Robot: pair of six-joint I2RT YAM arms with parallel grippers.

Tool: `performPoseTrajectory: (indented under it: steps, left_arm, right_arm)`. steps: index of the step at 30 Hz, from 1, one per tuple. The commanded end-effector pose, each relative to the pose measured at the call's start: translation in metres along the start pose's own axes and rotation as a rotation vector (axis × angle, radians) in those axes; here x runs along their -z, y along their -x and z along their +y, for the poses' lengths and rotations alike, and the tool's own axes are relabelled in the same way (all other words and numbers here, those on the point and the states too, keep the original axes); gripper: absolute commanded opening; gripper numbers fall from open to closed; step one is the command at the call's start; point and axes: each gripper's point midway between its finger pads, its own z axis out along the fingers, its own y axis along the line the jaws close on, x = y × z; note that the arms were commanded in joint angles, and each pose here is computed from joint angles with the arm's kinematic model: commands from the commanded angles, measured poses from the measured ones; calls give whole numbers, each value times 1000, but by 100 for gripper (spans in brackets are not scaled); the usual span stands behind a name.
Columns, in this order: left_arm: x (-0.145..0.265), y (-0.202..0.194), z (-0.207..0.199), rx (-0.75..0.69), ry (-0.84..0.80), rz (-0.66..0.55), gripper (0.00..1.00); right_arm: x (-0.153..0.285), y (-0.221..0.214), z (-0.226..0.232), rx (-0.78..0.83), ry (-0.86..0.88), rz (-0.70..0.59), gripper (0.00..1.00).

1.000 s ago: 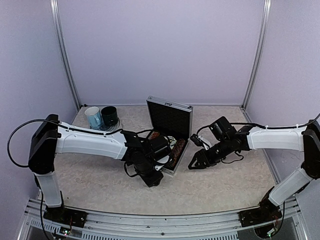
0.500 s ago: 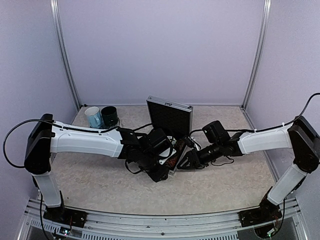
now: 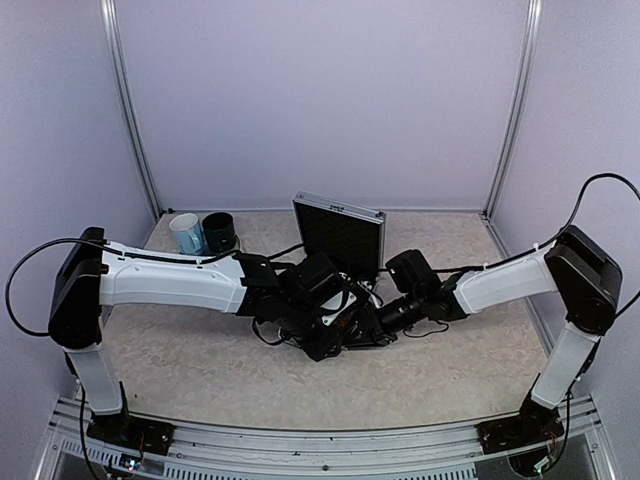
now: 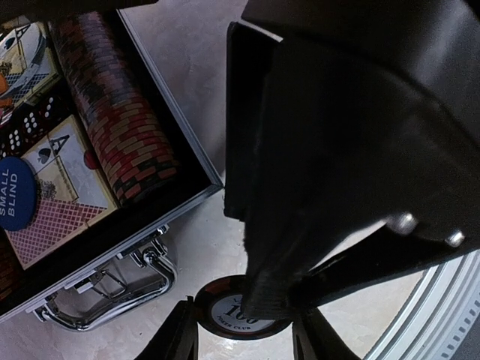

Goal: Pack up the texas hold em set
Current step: Pass from the left arm to the right

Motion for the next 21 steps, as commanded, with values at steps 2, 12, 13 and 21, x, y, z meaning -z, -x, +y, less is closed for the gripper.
performPoseTrajectory:
  steps: [2,12,13,21]
  left_arm:
    - [15,18,-8,4,-26,-64,40]
    - [14,19,-8,2,-21,-65,40]
    - [13,18,-7,1,-19,-62,40]
    - [11,18,-2,-5,29,-60,40]
  right_arm:
    - [-6,8,17,19,74,-7,47]
    - [-17,6,22,15,126,19,36]
    - [-18,6,23,13,132,21,34]
    - [-21,6,28,10,160,30,15]
